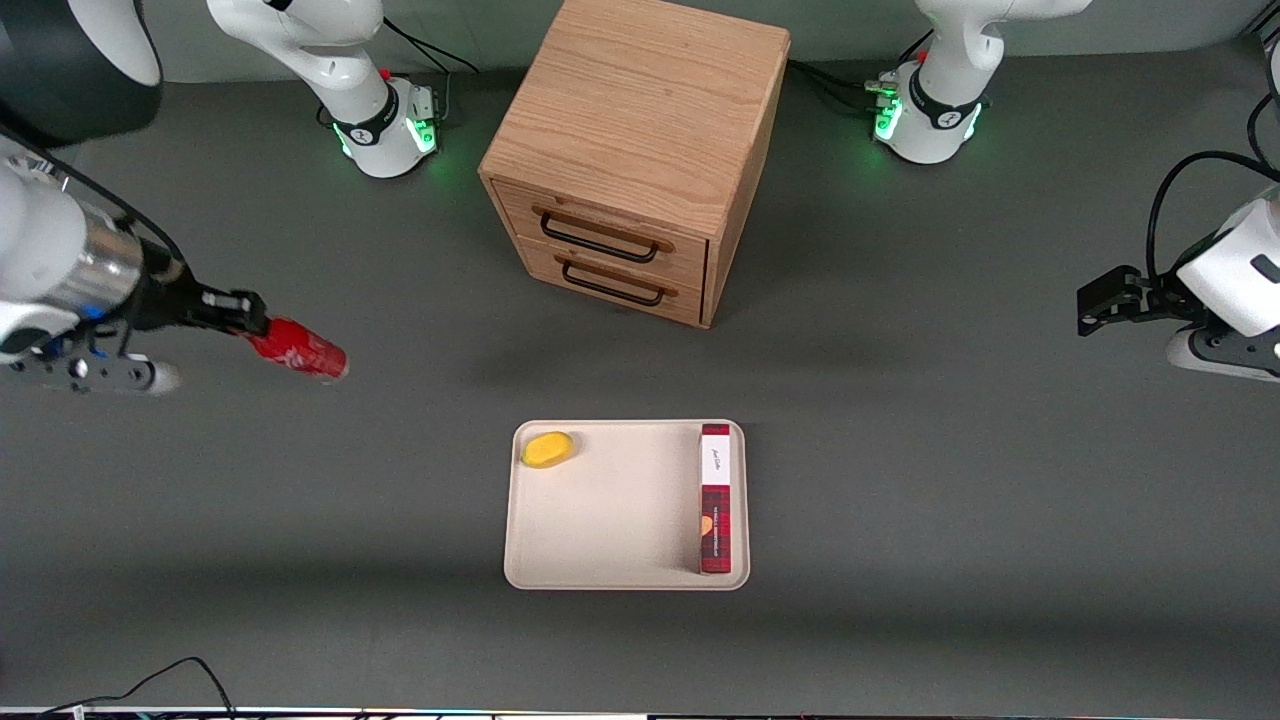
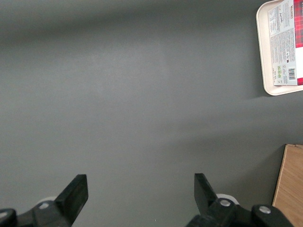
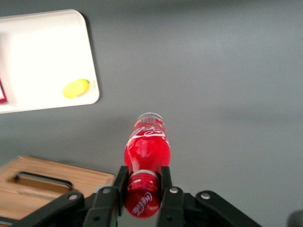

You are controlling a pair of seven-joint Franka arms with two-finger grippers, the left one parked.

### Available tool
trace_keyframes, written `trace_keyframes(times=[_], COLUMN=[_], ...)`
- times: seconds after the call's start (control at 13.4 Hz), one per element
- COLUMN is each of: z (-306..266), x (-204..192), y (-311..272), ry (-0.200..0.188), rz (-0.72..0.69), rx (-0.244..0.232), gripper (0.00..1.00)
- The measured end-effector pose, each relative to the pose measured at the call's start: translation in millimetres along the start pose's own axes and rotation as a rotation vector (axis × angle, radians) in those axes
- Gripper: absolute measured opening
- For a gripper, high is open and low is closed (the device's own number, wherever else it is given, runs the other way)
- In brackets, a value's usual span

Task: Place coke bottle on tray
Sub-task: 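Carry the bottle with the right gripper over the white tray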

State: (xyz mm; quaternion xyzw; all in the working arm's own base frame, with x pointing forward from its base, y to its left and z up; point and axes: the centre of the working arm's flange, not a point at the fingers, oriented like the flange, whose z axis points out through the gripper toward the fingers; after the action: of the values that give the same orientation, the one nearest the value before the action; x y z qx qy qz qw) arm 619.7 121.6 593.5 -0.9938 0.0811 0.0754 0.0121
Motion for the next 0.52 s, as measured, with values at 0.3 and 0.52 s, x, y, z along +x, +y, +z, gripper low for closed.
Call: trace_keyframes(times=[0.3, 0.52], z=[48, 105], x=[37, 58], y=[-69, -128], ry=[0.035, 0.094], rz=[0.153, 0.276], rx=[0.013, 0.04], gripper=[0.31, 0.31])
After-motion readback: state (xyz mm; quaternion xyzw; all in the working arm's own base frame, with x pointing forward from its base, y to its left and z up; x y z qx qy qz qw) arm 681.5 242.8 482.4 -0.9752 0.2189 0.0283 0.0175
